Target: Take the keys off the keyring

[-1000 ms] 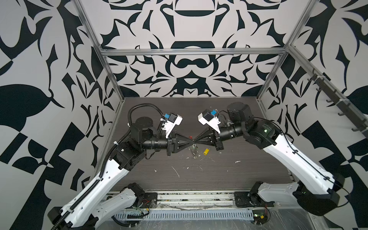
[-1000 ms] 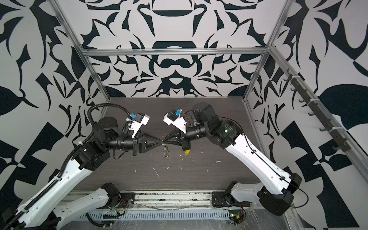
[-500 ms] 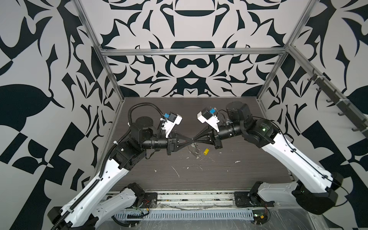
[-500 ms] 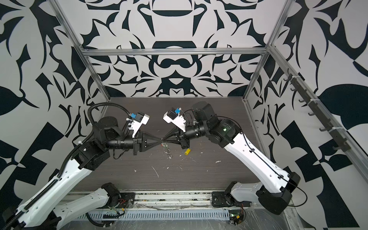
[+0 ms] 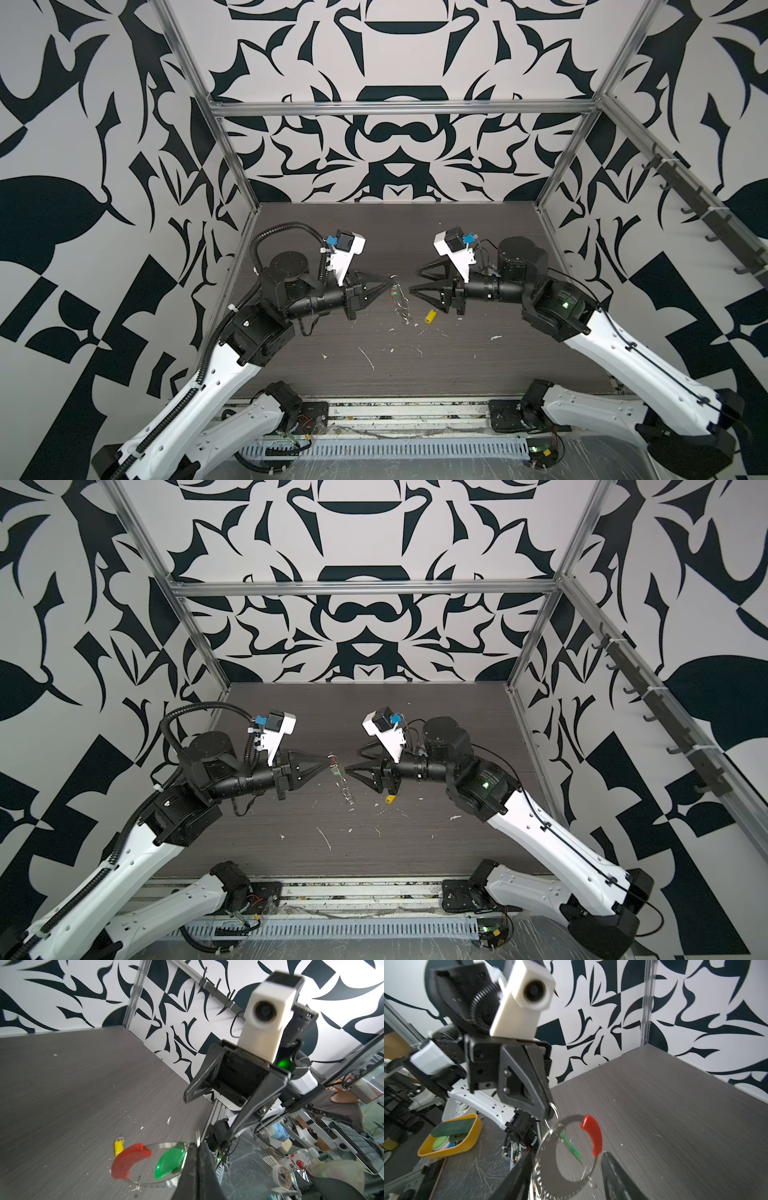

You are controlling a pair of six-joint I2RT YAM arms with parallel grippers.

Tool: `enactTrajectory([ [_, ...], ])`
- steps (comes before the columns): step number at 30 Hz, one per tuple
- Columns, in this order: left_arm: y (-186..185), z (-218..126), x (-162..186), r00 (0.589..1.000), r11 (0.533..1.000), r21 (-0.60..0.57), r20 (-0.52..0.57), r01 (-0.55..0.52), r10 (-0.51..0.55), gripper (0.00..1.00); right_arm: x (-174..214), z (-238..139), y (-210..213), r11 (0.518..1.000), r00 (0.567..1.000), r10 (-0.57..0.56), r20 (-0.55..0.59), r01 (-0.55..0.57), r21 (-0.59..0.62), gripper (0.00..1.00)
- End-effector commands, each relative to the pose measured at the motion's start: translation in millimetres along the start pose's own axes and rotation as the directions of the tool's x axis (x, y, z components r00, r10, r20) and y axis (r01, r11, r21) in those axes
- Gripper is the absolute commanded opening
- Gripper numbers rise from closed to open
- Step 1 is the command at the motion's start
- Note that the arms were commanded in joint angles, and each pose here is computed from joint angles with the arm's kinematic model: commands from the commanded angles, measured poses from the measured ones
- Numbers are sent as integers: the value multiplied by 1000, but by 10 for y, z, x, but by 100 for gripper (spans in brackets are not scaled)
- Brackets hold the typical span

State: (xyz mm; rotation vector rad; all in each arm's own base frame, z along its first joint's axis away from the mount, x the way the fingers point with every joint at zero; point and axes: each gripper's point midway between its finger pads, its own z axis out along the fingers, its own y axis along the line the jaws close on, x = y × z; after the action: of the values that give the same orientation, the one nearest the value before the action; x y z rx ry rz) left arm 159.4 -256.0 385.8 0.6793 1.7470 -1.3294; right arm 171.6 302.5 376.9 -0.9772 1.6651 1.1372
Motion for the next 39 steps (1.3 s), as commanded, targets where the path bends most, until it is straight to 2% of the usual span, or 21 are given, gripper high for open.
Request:
enactTrajectory([
  [1, 47, -24, -150, 996, 999, -41, 84, -25, 28, 0, -218, 26, -48, 998, 990, -27, 141, 18, 65, 59],
  [8, 139, -35, -183, 994, 996, -91, 110, -12, 22, 0, -131, 193, -35, 976, 978, -136, 157, 105, 190, 62],
  [14, 154, -26, -187, 993, 996, -92, 118, -2, 13, 0, -119, 291, -113, 966, 974, -156, 162, 117, 229, 61],
  [21, 158, -58, -206, 991, 994, -105, 134, -5, 19, 0, -28, 396, -82, 972, 981, -161, 110, 139, 189, 38],
  [32, 197, -71, -217, 989, 992, -129, 144, 2, 17, 0, -54, 410, -31, 976, 982, -163, 94, 146, 164, 0],
  [39, 244, -61, -201, 990, 989, -149, 137, 4, 17, 0, -75, 407, -3, 978, 983, -157, 93, 142, 153, 0],
])
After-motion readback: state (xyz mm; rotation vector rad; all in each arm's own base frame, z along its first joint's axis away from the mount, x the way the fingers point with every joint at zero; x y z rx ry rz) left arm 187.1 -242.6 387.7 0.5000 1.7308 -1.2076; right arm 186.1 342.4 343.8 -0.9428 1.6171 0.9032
